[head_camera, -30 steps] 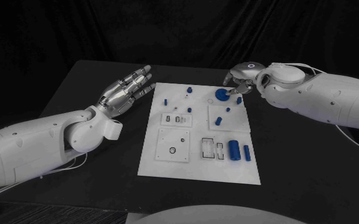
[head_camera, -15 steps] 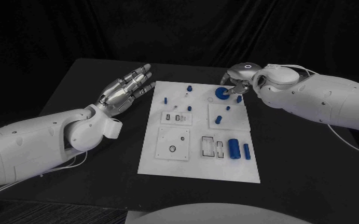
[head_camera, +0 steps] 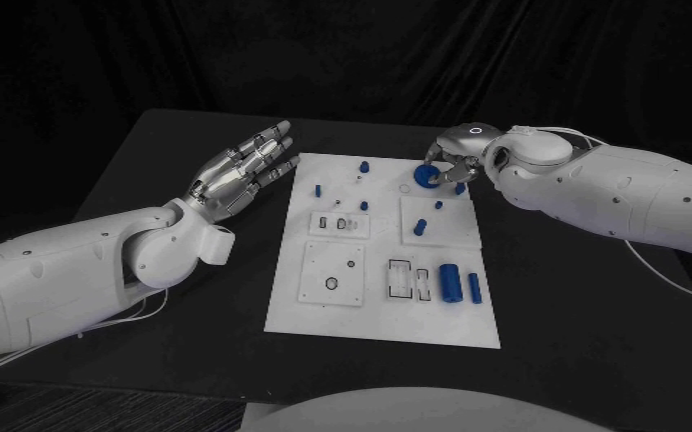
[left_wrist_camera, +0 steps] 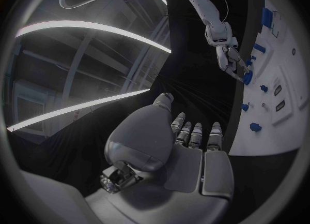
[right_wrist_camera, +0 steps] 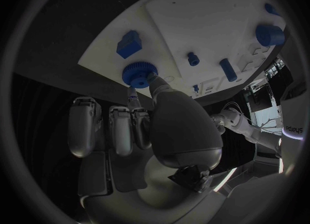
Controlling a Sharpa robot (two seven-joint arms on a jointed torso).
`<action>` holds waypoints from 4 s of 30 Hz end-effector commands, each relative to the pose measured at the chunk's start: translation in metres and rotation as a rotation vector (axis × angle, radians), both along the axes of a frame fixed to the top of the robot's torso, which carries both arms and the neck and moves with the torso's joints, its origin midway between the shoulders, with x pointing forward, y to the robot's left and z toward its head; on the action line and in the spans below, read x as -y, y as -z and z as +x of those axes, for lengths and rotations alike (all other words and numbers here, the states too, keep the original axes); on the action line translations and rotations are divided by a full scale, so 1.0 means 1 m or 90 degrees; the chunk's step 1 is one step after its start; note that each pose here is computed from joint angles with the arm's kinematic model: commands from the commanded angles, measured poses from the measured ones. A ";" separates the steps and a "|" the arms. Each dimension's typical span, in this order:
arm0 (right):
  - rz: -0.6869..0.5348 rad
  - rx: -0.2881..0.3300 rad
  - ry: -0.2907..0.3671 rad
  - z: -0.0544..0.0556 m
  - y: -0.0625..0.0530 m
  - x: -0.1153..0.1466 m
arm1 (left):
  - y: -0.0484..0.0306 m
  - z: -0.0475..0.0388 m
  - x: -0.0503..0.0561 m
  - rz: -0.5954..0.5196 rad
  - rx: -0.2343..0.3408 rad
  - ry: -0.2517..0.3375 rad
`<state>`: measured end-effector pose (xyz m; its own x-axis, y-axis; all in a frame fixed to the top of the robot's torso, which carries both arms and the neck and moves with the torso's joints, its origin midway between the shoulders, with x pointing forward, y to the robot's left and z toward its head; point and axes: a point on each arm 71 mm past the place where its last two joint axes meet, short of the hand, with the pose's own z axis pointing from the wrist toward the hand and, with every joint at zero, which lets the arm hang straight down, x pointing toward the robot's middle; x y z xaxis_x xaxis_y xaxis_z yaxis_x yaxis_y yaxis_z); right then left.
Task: Assemble the parts on the task board
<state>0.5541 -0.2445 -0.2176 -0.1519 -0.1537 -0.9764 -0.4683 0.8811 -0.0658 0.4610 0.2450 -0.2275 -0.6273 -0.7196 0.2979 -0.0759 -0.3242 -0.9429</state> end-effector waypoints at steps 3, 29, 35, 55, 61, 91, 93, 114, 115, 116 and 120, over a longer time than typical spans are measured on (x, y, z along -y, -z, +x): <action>-0.012 -0.019 0.014 -0.001 0.007 0.003 | -0.0001 -0.0010 0.002 -0.010 0.000 0.011; 0.040 0.020 -0.034 -0.008 0.000 -0.009 | 0.0006 -0.0020 0.000 -0.007 -0.004 0.010; 0.080 0.023 -0.050 -0.011 -0.020 -0.021 | 0.0007 -0.0017 -0.001 -0.006 -0.003 0.008; 0.117 -0.020 -0.120 -0.009 -0.027 -0.088 | 0.0015 -0.0006 0.004 -0.006 -0.005 0.015; 0.107 -0.030 -0.114 -0.004 -0.023 -0.098 | 0.0016 -0.0001 0.006 -0.007 -0.005 0.018; 0.087 -0.064 -0.106 0.002 -0.004 -0.119 | 0.0022 0.0012 0.012 -0.009 -0.006 0.026; 0.087 -0.064 -0.107 0.002 -0.004 -0.120 | 0.0022 0.0012 0.012 -0.009 -0.006 0.026; 0.092 -0.062 -0.121 0.000 -0.005 -0.129 | 0.0028 0.0022 0.012 -0.007 -0.008 0.027; 0.093 -0.062 -0.121 0.000 -0.005 -0.129 | 0.0029 0.0023 0.012 -0.007 -0.008 0.027; 0.093 -0.061 -0.121 0.000 -0.005 -0.129 | 0.0029 0.0023 0.012 -0.007 -0.008 0.027; 0.097 -0.053 -0.118 0.001 -0.006 -0.127 | 0.0030 0.0023 0.012 -0.006 -0.008 0.026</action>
